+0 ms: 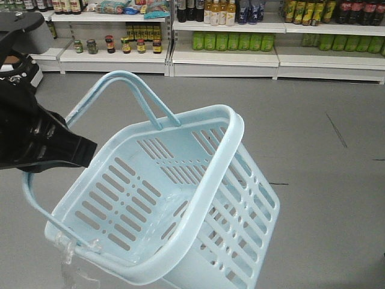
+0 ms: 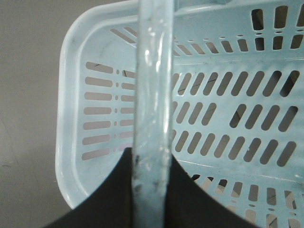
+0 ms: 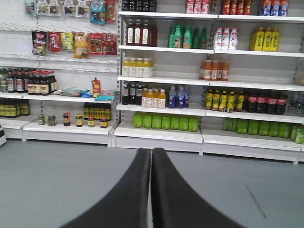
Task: Pick three apples into basket with both arms
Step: 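Drive the base around to the apple table holding the basket aloft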
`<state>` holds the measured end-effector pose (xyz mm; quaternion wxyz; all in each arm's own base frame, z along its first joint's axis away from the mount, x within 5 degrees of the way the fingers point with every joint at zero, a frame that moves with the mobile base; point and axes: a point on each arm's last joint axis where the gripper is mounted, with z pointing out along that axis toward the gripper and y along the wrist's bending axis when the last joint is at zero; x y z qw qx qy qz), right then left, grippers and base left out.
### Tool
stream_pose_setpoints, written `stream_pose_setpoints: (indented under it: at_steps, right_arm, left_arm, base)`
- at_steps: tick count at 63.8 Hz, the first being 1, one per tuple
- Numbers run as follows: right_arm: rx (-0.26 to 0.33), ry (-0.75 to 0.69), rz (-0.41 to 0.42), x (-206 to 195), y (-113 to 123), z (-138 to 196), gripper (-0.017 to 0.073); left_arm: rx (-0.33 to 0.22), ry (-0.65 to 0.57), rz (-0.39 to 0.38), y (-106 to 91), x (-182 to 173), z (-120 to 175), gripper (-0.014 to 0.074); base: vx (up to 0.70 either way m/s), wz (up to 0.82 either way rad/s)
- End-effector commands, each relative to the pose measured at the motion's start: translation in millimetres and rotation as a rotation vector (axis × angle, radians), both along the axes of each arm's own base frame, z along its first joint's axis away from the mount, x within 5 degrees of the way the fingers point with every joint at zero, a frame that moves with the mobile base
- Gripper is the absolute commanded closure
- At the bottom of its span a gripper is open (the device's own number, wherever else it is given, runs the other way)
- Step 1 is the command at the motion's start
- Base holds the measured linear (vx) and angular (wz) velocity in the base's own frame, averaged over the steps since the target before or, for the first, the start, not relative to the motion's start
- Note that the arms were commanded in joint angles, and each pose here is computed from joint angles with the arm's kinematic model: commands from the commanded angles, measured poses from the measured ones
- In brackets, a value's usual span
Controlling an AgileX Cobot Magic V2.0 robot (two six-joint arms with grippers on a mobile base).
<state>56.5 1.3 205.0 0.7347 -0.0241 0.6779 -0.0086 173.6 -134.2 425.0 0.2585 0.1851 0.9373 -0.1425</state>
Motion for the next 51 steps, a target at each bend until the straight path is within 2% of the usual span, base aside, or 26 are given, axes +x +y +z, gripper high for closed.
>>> stream_pose_setpoints:
  at_steps: [1, 23, 51]
  right_arm:
    - [-0.008, -0.073, -0.006, -0.9, -0.3, 2.7, 0.0564]
    - [-0.008, -0.073, -0.006, -0.9, -0.3, 2.7, 0.0564]
    - [-0.008, -0.073, -0.006, -0.9, -0.3, 2.7, 0.0564]
  left_arm:
    - [-0.077, -0.067, 0.0, 1.9, -6.7, 16.7, 0.0601]
    - [-0.077, -0.067, 0.0, 1.9, -6.7, 16.7, 0.0601]
    - [-0.077, -0.067, 0.0, 1.9, -6.7, 16.7, 0.0601]
  base:
    - [0.22, -0.22]
    - [0.21, -0.31]
    - [0.17, -0.45]
